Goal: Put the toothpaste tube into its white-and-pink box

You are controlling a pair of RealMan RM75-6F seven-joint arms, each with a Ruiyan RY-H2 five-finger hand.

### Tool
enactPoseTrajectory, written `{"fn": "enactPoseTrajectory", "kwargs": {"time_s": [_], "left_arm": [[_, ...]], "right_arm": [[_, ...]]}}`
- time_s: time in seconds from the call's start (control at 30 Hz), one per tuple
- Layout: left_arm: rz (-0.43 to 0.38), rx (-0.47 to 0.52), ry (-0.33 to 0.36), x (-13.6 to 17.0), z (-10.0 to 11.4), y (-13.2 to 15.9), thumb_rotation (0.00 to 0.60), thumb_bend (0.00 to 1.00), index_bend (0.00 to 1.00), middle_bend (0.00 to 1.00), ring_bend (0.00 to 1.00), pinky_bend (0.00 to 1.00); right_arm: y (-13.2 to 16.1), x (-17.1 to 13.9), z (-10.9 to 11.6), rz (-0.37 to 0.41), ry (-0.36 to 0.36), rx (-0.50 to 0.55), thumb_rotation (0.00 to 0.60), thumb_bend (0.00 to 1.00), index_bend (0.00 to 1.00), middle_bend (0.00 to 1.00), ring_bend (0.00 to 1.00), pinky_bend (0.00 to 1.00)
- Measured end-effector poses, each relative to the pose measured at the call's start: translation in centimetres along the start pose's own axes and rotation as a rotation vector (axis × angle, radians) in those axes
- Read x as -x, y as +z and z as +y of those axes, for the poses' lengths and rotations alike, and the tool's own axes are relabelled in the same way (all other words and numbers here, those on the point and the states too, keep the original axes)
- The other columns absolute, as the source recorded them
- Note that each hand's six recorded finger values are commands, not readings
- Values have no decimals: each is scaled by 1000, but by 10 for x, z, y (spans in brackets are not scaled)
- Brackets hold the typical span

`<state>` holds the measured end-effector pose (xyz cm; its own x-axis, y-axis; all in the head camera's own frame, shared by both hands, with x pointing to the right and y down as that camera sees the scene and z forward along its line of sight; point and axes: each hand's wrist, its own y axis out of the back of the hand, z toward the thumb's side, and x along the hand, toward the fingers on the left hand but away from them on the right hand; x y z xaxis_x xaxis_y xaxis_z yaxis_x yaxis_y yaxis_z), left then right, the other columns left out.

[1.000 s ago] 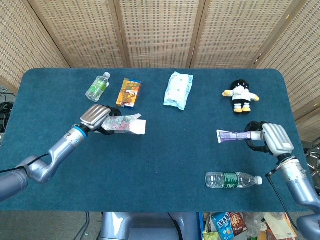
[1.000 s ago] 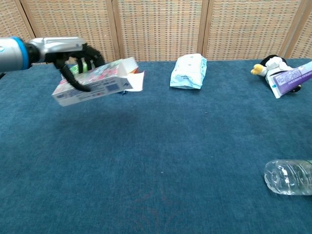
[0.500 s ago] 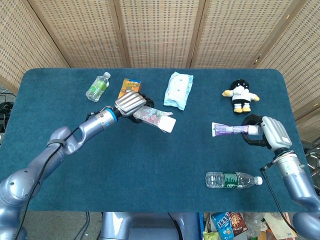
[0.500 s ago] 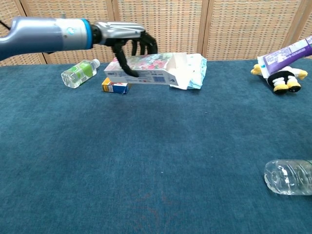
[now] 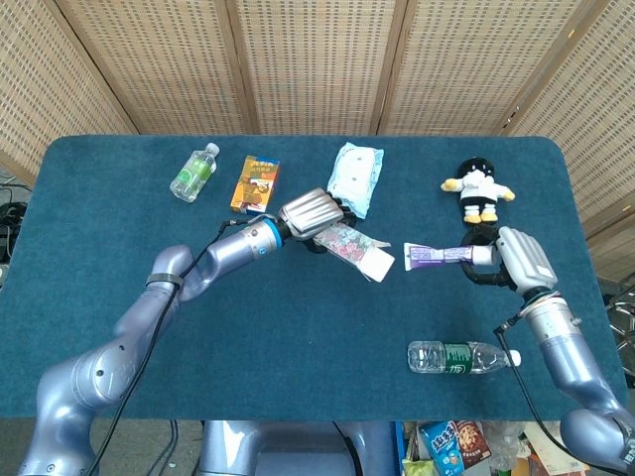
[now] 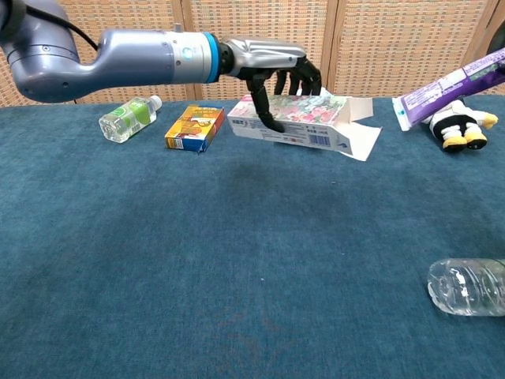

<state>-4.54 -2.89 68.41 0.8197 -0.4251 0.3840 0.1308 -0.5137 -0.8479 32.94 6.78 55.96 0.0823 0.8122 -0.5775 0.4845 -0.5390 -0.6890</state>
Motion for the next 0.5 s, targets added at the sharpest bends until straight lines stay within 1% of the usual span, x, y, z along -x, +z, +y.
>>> {"fn": "enactPoseTrajectory", "kwargs": {"time_s": [0.33, 0.5], "left_arm": [[-23, 9, 13, -12, 0, 19, 600, 313, 420, 413, 364, 407], [-33, 6, 22, -17, 2, 27, 600, 313, 420, 413, 364, 407]], "right_arm": [[2, -6, -3, -45, 19, 21, 600, 667, 653, 590, 418, 401], [5, -7, -8, -72, 46, 46, 600, 673, 653, 590, 419, 401]]}}
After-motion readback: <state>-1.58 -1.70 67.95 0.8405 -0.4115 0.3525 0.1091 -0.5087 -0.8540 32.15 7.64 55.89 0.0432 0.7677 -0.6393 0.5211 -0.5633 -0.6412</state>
